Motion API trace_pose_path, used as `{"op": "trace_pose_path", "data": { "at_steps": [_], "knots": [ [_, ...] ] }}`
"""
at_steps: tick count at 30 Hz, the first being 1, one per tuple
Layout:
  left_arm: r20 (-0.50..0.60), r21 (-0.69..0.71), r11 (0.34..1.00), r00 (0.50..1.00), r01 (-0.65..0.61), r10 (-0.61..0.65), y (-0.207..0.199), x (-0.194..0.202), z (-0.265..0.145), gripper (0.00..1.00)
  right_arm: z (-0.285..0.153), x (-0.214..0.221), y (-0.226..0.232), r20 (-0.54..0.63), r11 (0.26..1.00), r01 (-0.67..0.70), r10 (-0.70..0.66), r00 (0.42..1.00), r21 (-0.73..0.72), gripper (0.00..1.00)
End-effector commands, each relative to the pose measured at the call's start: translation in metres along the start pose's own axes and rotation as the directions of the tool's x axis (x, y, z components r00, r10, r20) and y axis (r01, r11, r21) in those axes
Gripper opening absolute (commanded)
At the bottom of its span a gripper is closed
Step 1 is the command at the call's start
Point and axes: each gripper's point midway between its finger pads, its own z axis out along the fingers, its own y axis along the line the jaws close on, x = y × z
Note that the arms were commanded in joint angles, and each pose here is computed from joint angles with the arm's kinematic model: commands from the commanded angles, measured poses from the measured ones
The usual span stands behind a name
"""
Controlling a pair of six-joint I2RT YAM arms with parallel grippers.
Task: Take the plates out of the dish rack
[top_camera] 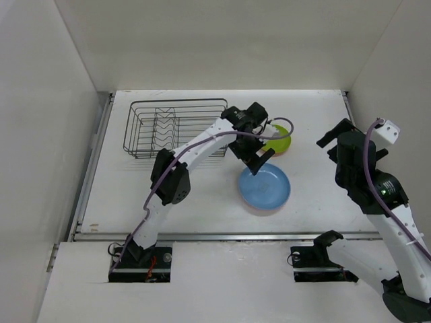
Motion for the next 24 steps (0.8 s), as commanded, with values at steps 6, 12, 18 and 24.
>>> {"op": "trace_pose_path", "data": {
  "at_steps": [6, 12, 18, 24],
  "knots": [
    [0.476, -0.432, 0.875, 0.879, 0.22, 0.013, 0.052, -0.022, -0.225, 1.0, -0.006, -0.036, -0.024, 0.129, 0.992, 0.023, -0.039, 0.991, 0.124, 1.0],
    [0.736, -0.568, 0.339, 0.647, 0.75, -0.2, 0.194, 0.093, -0.368, 1.0, -0.03, -0.085, -0.067, 0.266, 0.943, 0.081, -0.173, 0.948, 0.324, 1.0],
    [0.918, -0.365, -0.12, 0.335, 0.923, -0.211, 0.225, 0.248, -0.46, 1.0, -0.048, -0.112, -0.082, 0.322, 0.928, 0.095, -0.219, 0.921, 0.359, 1.0],
    [0.918, -0.365, -0.223, 0.31, 0.904, -0.247, 0.219, 0.306, -0.46, 1.0, -0.045, -0.118, -0.069, 0.348, 0.95, 0.087, -0.195, 0.917, 0.301, 1.0]
  ]
}}
